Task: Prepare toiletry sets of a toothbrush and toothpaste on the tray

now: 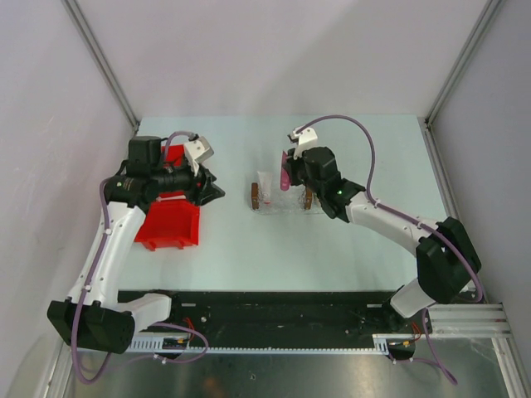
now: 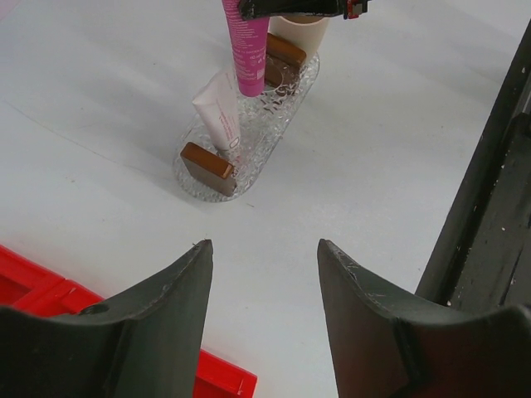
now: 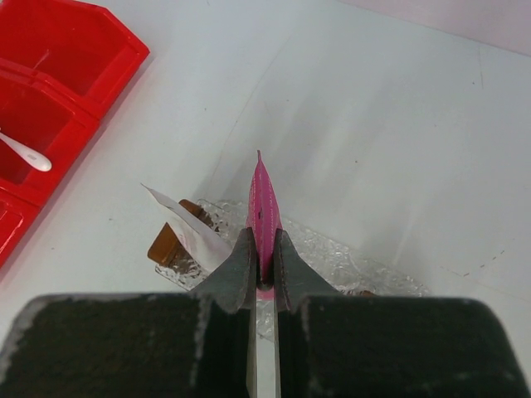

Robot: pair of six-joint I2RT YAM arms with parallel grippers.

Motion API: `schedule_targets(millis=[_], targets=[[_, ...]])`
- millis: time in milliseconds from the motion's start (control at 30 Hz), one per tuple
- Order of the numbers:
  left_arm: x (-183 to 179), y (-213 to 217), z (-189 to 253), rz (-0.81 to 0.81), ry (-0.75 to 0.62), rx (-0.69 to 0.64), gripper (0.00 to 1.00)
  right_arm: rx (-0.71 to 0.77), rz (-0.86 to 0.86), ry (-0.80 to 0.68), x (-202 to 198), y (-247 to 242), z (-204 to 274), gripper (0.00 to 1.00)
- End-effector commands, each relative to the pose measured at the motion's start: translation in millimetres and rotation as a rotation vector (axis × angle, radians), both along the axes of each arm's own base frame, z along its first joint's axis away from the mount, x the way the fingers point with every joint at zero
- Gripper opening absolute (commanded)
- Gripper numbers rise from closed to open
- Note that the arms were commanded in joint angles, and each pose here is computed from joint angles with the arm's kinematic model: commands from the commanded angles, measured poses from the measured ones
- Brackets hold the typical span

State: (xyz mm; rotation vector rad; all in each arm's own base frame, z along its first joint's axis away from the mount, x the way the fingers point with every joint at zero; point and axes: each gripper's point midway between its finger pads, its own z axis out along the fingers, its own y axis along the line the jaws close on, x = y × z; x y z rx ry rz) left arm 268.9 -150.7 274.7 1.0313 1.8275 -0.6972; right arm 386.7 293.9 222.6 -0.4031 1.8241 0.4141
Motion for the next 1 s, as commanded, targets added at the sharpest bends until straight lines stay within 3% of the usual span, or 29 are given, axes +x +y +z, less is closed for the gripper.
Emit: schedule_targets(millis=[0,967], targets=[[-2,-1,7,0.001,-0.028,-0.015,0.58,0.064,-0.030,-0.061,8,5,21,0.00],[-6,0,0,-0.002,-0.028,-0.009,0.58,0.050,-0.007,-0.054,8,18,8,0.00]])
